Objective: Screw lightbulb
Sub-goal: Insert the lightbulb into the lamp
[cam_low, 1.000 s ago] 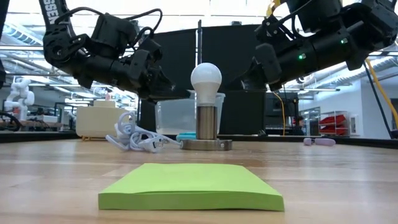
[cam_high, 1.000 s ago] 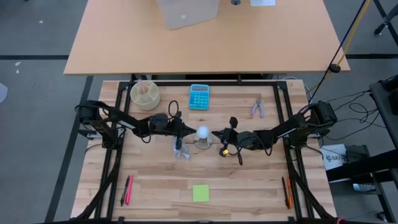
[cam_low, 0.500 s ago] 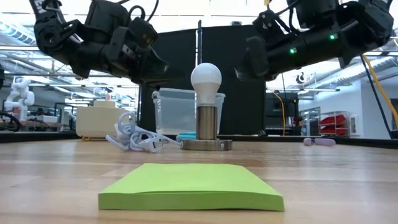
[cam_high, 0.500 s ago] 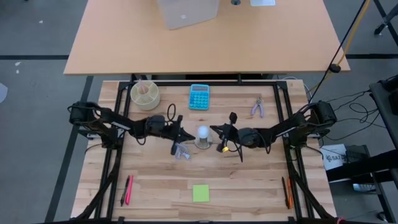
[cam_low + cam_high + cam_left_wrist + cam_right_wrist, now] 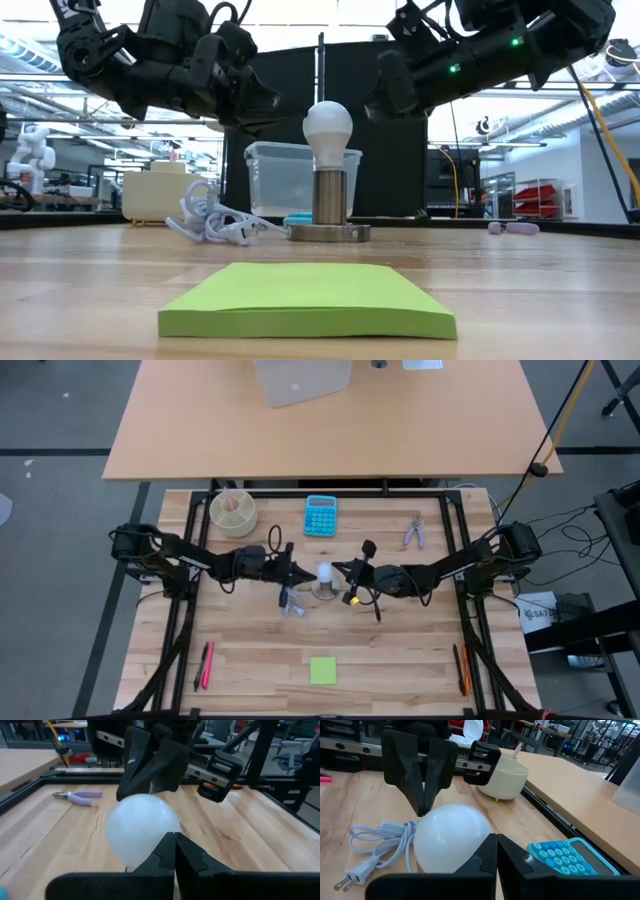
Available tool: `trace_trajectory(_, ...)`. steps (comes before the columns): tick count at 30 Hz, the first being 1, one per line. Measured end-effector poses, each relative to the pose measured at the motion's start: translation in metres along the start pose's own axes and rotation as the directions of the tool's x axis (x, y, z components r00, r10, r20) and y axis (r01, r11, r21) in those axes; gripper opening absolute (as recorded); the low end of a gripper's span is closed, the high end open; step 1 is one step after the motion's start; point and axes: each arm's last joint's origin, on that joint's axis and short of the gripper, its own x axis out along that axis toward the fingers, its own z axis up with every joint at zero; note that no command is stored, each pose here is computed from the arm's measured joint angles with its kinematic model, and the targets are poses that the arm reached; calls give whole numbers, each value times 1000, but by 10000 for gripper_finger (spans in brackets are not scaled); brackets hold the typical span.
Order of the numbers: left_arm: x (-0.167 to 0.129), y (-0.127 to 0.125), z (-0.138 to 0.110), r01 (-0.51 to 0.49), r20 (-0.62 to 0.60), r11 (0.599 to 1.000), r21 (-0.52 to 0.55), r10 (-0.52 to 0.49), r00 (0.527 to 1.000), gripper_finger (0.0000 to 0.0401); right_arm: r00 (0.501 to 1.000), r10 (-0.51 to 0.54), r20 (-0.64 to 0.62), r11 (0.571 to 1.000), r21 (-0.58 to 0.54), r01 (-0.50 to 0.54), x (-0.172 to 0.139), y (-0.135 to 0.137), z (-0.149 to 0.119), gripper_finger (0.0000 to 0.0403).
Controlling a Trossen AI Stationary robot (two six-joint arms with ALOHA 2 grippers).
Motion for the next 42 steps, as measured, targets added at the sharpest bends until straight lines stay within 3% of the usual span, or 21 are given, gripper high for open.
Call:
trace_trajectory(18,-1,6,-5,-134,-54,991,-3,133,990,0,999,2,-41,1000,-24,-3,-5,7,-4,0)
trace_trajectory(25,-2,13,-8,-261,-85,965,-20,258,962,0,995,90,-54,995,-43,-92,-11,19,-6,0)
trace_trajectory(34,-3,17,-9,-305,-93,951,-49,300,949,0,993,97,-70,994,-45,-101,-14,23,-8,0)
trace_trajectory(37,-4,18,-12,-316,-128,948,-45,309,943,0,992,78,-100,996,-39,-83,-14,21,-11,0)
trace_trajectory(42,-13,15,-8,-314,-145,949,-43,305,941,0,994,-39,-106,999,-23,36,-11,14,-12,0)
